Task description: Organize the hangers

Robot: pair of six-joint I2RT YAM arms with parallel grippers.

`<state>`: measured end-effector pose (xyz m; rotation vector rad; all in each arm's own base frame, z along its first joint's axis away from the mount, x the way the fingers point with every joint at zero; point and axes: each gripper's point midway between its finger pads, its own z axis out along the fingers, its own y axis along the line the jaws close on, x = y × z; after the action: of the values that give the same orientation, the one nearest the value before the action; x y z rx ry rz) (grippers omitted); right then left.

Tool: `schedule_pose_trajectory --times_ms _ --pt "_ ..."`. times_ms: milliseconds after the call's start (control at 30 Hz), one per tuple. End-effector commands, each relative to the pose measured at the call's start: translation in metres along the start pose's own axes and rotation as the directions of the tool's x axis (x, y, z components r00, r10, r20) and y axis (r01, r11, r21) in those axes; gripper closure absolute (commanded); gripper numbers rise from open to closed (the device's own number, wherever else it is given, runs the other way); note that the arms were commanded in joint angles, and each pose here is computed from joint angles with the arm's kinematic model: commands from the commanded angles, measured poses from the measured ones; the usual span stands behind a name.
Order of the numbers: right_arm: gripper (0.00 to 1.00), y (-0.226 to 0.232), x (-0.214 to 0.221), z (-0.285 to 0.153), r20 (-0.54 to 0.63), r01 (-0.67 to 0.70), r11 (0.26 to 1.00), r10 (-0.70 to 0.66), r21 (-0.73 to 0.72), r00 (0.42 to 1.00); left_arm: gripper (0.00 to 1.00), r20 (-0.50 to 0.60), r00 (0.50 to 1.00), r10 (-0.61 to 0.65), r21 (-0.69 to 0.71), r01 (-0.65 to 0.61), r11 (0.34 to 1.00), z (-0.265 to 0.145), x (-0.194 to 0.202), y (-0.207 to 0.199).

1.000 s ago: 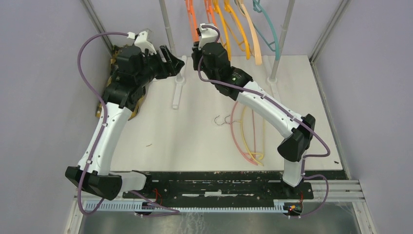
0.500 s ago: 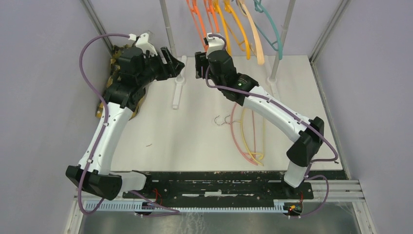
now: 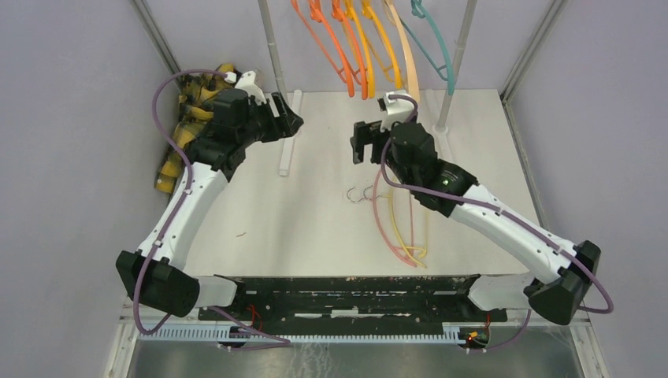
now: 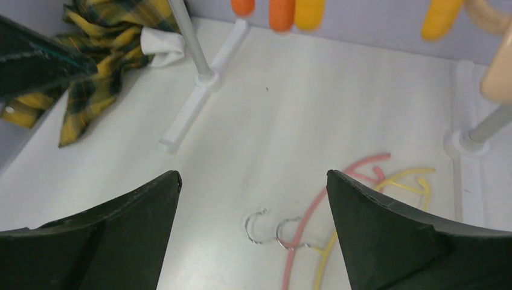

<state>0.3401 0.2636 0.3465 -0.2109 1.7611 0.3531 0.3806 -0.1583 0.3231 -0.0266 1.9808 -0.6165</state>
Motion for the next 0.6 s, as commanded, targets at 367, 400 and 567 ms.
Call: schedule_pose_trajectory --times_ms 367,400,567 --pt "0.14 -0.107 0.163 -0.089 -0.326 0.128 0.955 -0.035 0.267 0.945 0.23 -0.032 0.999 -0.044 0.019 0.045 0.999 0.037 0.047 0.02" --pt "0.19 -0.107 0.169 -0.09 -0.327 0.114 0.957 -0.022 0.266 0.945 0.24 -0.035 0.998 -0.049 0.022 0.05 0.998 0.038 0.05 0.021" --pt "0.4 -0.1 0.218 -0.086 -0.402 0.047 0.968 0.058 0.247 0.914 0.24 -0.056 0.997 -0.056 0.014 0.056 0.998 0.043 0.064 0.028"
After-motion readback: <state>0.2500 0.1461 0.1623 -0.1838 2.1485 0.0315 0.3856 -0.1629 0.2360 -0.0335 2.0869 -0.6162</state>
